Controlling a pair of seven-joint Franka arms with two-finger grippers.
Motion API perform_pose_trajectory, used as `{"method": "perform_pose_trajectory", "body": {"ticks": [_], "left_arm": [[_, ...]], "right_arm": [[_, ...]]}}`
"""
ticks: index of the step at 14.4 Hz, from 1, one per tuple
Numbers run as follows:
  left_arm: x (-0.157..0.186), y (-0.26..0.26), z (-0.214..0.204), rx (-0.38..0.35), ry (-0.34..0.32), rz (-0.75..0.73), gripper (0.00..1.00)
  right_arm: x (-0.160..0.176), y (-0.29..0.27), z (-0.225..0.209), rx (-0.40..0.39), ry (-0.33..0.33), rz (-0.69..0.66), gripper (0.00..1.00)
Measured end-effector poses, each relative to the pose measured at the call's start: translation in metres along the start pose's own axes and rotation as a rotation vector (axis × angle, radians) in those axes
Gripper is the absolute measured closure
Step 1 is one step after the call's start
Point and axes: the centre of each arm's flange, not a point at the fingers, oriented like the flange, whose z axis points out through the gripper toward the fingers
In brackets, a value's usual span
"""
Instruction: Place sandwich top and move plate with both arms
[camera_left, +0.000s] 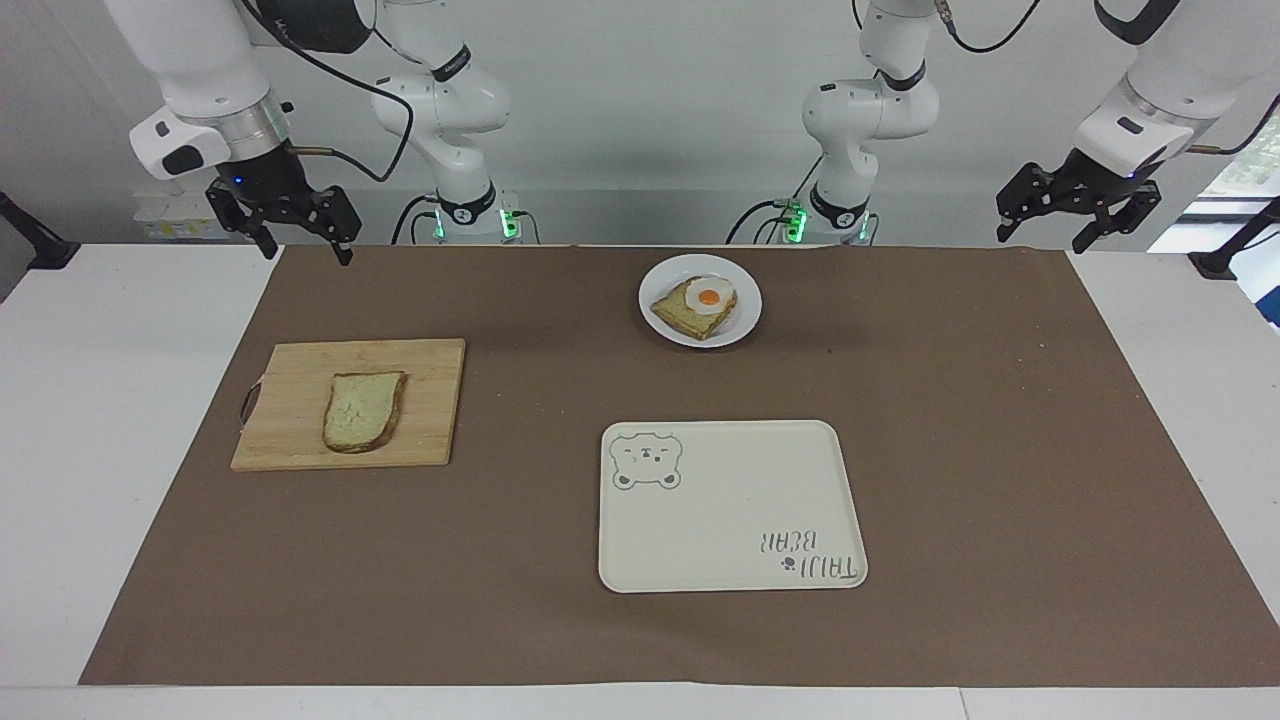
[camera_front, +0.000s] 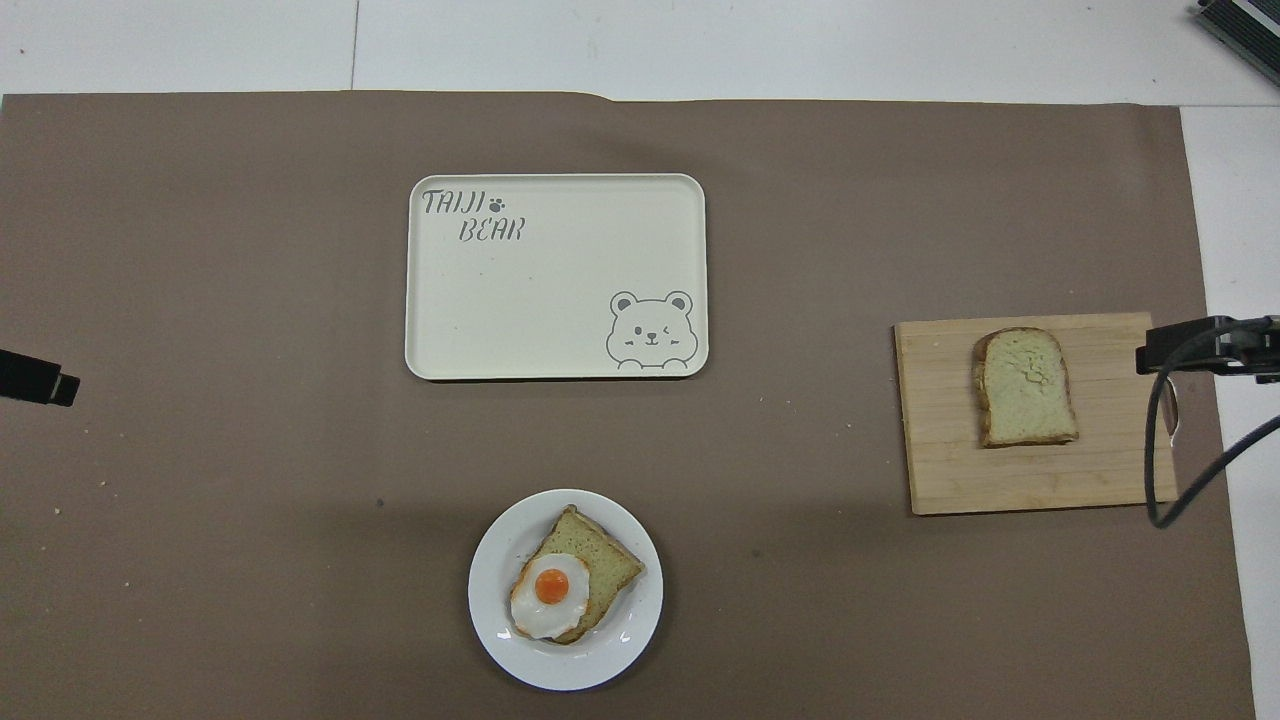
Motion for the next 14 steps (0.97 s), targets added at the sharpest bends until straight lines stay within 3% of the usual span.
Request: {"method": "perform_pose_trajectory", "body": {"ticks": [14], "left_arm": [[0.0007, -0.0015, -0.0059, 0.007, 0.030, -0.100, 0.00]], "right_arm": [[0.0001, 0.0016, 0.0001, 0.000, 0.000, 0.003, 0.00]]}}
